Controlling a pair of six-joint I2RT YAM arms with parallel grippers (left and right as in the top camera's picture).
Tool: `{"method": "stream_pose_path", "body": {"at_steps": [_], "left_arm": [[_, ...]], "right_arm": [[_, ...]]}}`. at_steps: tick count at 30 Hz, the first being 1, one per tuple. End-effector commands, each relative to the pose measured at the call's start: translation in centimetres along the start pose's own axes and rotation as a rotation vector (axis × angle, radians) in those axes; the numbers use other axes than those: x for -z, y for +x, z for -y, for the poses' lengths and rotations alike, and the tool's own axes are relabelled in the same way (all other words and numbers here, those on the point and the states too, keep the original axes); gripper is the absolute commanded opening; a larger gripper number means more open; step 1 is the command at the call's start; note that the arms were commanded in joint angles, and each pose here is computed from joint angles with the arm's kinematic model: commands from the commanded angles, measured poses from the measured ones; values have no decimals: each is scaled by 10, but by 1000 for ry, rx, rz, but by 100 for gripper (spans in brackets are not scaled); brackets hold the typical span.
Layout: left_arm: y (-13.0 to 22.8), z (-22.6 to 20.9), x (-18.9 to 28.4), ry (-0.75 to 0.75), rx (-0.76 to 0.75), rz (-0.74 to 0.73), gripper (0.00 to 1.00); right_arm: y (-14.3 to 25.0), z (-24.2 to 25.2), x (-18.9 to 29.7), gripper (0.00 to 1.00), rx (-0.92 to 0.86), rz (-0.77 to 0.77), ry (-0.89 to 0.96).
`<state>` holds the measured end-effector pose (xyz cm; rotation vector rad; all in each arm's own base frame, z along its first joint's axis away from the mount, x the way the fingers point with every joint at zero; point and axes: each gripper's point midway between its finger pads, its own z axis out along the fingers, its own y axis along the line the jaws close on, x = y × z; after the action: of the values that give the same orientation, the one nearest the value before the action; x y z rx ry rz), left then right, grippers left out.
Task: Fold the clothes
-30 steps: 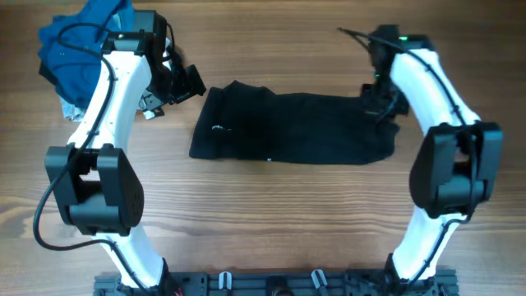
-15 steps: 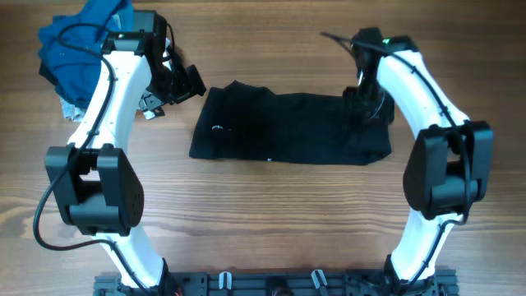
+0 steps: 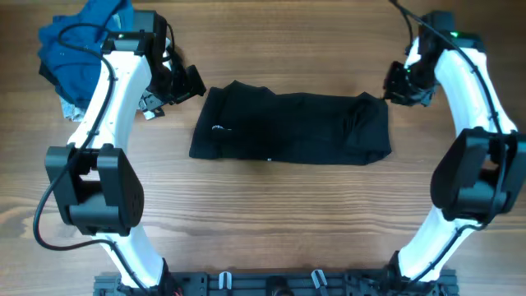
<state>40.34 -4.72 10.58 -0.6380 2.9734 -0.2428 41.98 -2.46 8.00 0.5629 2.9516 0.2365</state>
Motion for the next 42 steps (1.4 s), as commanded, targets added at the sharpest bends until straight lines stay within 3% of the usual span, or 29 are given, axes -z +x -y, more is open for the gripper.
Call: {"method": "stream_pose_path", "body": {"at_steps": [1, 14, 25, 31, 32, 33, 34, 35, 36, 42], "left_arm": [[-3, 0, 4, 12, 8, 7, 100], [-3, 1, 4, 14, 7, 8, 100], [-3, 1, 4, 13, 7, 8, 100], [-2, 0, 4, 11, 8, 4, 100], [-2, 0, 4, 11, 8, 4, 100], [-2, 0, 4, 11, 8, 4, 100], [-3, 0, 4, 11, 8, 5, 100], [-3, 0, 4, 11, 8, 5, 100], [-3, 0, 4, 11, 8, 5, 100], [-3, 0, 4, 12, 8, 4, 100]], "right_arm": [[11, 1, -13, 4, -12, -24, -51], [36, -41, -46, 4, 25, -69, -289], [60, -94, -51, 4, 133, -100, -311], [30, -75, -4, 6, 109, -32, -296], [23, -65, 12, 13, 111, -2, -298], [18, -56, 24, 27, 118, 24, -297], [15, -47, 33, 44, 128, 44, -295], [13, -33, 43, 70, 142, 64, -289], [12, -18, 47, 76, 146, 69, -280], [27, 31, 10, 85, 77, -26, -268]]}}
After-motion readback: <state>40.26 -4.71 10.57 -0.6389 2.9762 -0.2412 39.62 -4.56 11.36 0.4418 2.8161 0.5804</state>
